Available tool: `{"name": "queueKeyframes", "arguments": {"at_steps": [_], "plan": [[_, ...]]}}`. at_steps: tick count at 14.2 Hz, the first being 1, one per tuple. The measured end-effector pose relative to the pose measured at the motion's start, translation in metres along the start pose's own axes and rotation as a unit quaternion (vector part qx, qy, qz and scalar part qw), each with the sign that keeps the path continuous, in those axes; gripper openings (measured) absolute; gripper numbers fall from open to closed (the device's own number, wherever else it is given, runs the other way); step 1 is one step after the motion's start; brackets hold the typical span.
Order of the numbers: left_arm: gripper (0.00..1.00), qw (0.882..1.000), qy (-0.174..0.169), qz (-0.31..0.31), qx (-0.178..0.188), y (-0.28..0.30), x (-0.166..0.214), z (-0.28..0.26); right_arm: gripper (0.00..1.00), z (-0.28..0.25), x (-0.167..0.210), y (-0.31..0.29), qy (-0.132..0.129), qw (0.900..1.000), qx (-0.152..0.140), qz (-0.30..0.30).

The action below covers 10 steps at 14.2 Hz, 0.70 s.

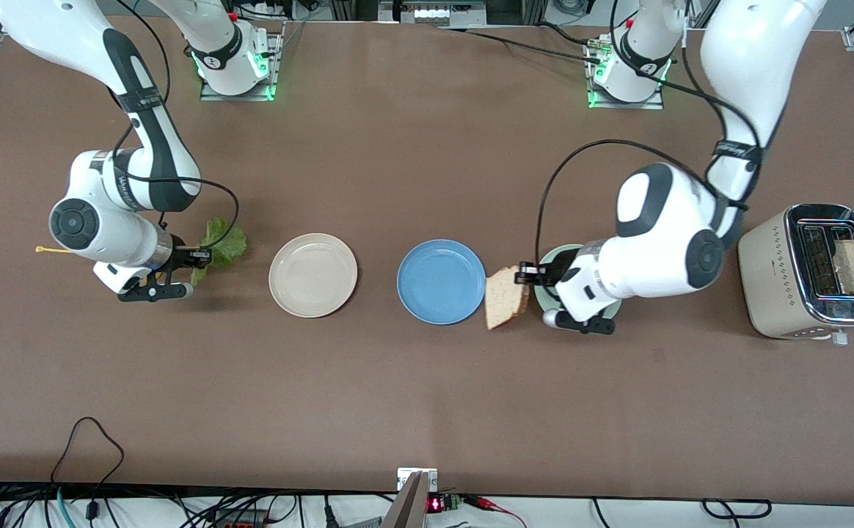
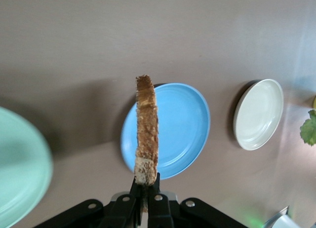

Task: Make sandwich in blue plate with both arms
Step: 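Lower the toast slice onto the blue plate with the left gripper, then carry the lettuce to the blue plate while the left gripper returns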

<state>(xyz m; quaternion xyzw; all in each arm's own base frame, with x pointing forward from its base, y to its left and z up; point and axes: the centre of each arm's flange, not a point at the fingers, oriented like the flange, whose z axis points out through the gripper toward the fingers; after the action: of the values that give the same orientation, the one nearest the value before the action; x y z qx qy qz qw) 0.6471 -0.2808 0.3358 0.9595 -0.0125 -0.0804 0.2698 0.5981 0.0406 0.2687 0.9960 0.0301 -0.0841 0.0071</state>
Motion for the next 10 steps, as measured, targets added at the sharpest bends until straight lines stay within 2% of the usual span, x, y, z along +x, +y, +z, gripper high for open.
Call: {"name": "queueKeyframes", "arguments": {"at_steps": [2,5,10], "plan": [[0.07,1.000,0.009,-0.010,-0.014,0.014,-0.008,0.033,0.04,-0.011,0.004,-0.007,-0.007,1.000,0.000,0.014],[0.07,1.000,0.005,-0.025,-0.013,0.040,-0.026,0.080,0.04,-0.015,0.007,-0.022,-0.014,1.000,0.002,0.024],[0.07,0.998,-0.003,-0.051,-0.046,0.057,-0.036,0.110,0.04,-0.009,0.008,-0.028,-0.020,1.000,0.001,0.023]]}}
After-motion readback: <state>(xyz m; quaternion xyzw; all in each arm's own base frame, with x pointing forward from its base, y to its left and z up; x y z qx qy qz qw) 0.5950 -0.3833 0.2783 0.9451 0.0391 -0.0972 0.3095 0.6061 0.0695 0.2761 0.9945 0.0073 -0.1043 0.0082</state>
